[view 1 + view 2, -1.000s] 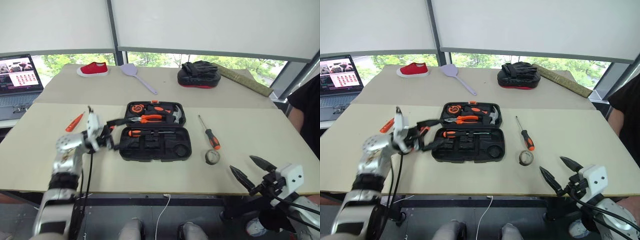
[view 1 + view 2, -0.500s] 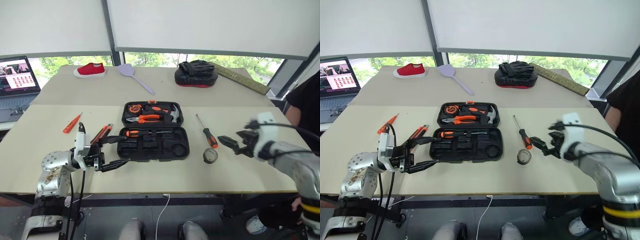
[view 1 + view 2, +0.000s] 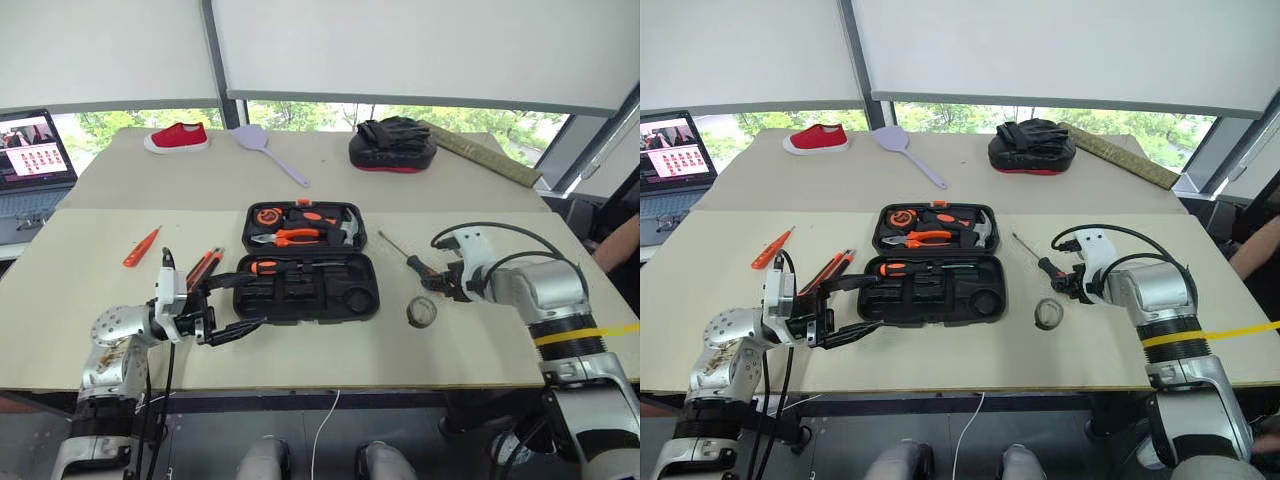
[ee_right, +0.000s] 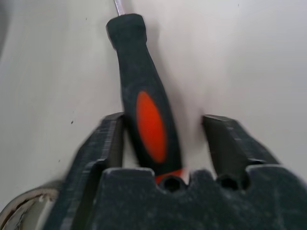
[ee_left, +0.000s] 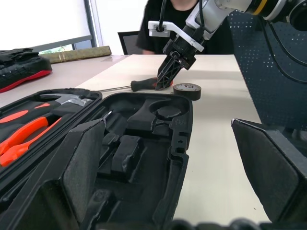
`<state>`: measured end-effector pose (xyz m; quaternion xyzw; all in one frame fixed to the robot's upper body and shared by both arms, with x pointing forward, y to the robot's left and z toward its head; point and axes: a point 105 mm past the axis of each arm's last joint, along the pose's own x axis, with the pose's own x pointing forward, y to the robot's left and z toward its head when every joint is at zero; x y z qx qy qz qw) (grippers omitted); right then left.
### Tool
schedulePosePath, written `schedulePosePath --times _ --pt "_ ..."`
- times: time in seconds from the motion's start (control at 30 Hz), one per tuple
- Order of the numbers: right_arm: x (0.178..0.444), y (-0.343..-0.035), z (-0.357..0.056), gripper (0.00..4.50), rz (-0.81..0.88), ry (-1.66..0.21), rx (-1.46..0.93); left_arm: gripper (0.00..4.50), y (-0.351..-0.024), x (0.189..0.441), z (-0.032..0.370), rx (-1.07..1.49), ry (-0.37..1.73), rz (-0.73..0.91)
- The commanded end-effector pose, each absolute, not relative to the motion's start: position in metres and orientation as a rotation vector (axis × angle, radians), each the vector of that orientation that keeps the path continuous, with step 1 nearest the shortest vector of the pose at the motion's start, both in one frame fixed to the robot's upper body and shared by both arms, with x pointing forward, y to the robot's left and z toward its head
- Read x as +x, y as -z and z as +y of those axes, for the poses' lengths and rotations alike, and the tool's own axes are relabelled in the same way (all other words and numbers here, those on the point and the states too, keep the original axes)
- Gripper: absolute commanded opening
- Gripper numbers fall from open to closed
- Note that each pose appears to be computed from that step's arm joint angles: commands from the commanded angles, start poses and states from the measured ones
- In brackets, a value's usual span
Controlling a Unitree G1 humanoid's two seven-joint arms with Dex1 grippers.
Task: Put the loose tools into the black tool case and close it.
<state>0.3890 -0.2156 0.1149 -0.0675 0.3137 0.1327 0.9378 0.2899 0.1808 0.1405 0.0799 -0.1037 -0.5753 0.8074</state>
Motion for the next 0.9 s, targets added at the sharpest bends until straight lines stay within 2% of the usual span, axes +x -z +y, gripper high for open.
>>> schedulePosePath --times 0.03,0.07,0.13,0.23,0.3,0.37,0.43,0.53,0.63,0.73,0.9 --pt "0.400 -0.144 -0.223 1.40 0.445 -0.244 -0.149 4.50 -0.153 0.289 0.184 0.192 1.195 -0.282" --pt "0.402 -0.151 -0.223 1.07 0.382 -0.252 -0.171 4.50 -0.154 0.289 0.185 0.188 1.186 -0.282" --pt "0.404 -0.164 -0.220 1.01 0.274 -0.279 -0.210 4.50 -0.155 0.289 0.187 0.178 1.165 -0.285" --pt "0.405 -0.194 -0.199 1.01 0.059 -0.417 -0.282 4.50 -0.156 0.292 0.193 0.160 1.115 -0.287" --pt "0.405 -0.213 -0.173 1.01 -0.038 -0.540 -0.349 4.50 -0.158 0.296 0.203 0.141 1.044 -0.286" --pt "0.395 -0.219 -0.125 1.01 -0.068 -0.780 -0.453 4.50 -0.158 0.301 0.217 0.122 0.945 -0.278" --pt "0.385 -0.211 -0.092 1.01 -0.039 -0.970 -0.597 4.50 -0.156 0.303 0.227 0.108 0.886 -0.263" --pt "0.377 -0.197 -0.063 1.01 0.052 -1.149 -0.751 4.50 -0.152 0.301 0.236 0.152 0.852 -0.231" --pt "0.379 -0.184 -0.053 1.01 0.111 -1.206 -0.879 4.50 -0.158 0.302 0.234 0.153 0.849 -0.249" --pt "0.384 -0.170 -0.056 1.01 0.176 -1.212 -0.978 4.50 -0.161 0.296 0.220 0.161 0.939 -0.224" --pt "0.392 -0.162 -0.064 1.01 0.248 -1.174 -1.000 4.50 -0.168 0.291 0.210 0.211 0.980 -0.219"
